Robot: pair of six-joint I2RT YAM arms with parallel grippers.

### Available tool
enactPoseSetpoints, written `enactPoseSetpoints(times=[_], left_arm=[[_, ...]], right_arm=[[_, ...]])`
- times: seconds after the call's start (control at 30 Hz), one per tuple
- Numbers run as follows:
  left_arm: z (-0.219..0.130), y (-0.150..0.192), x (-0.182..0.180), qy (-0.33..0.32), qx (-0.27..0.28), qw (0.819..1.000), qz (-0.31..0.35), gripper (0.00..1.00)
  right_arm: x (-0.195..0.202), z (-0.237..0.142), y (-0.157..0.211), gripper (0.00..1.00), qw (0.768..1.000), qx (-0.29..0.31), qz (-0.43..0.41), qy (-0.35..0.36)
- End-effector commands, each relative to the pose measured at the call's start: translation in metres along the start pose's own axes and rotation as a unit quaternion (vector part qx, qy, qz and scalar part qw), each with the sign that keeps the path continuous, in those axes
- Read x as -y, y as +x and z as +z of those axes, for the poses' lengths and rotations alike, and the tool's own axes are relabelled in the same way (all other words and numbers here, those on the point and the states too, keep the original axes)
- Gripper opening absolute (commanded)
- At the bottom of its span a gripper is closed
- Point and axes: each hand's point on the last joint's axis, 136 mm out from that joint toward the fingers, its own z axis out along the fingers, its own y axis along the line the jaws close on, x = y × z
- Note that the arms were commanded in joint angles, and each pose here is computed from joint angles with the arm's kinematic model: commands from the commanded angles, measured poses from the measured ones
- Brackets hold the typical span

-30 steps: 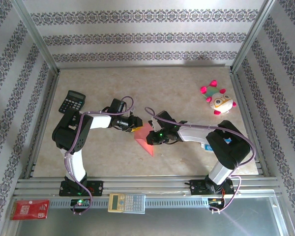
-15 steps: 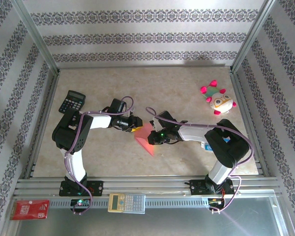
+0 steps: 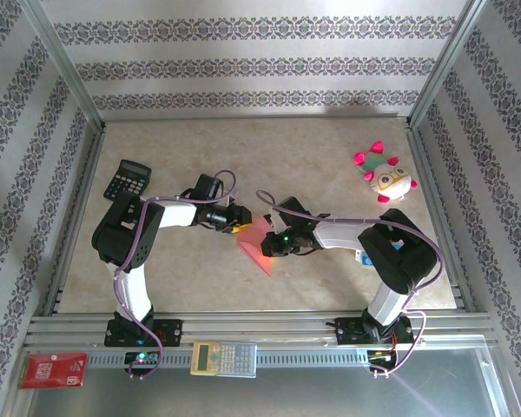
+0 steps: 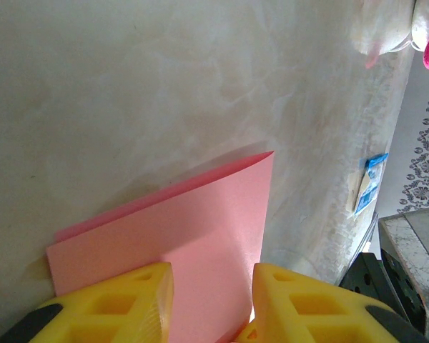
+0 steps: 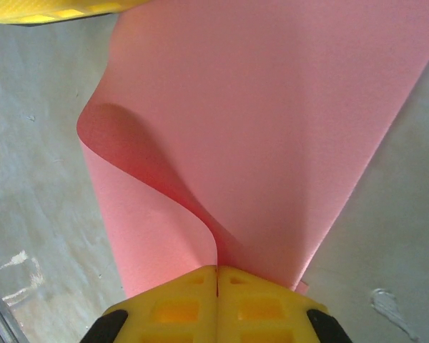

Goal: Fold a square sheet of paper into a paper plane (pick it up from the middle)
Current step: Third fold the triangle at the center of the table.

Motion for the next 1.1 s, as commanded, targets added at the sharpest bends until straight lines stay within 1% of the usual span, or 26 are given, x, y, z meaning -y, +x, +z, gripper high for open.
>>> enactPoseSetpoints(times=[0.0, 0.2, 1.07], left_arm=[[0.010, 0.018, -0.033, -0.058, -0.023, 0.998, -0.021, 0.36], [0.009, 0.015, -0.029, -0.055, -0.021, 0.998, -0.019, 0.36], [0.013, 0.021, -0.035, -0.060, -0.029, 0.998, -0.021, 0.36]], right_arm=[[0.012, 0.004, 0.005, 0.05, 1.000, -0.005, 0.000, 0.011], [0.017, 0.004, 0.008, 0.04, 1.000, -0.006, 0.002, 0.021], [0.001, -0.002, -0.008, 0.04, 1.000, 0.004, -0.011, 0.004]])
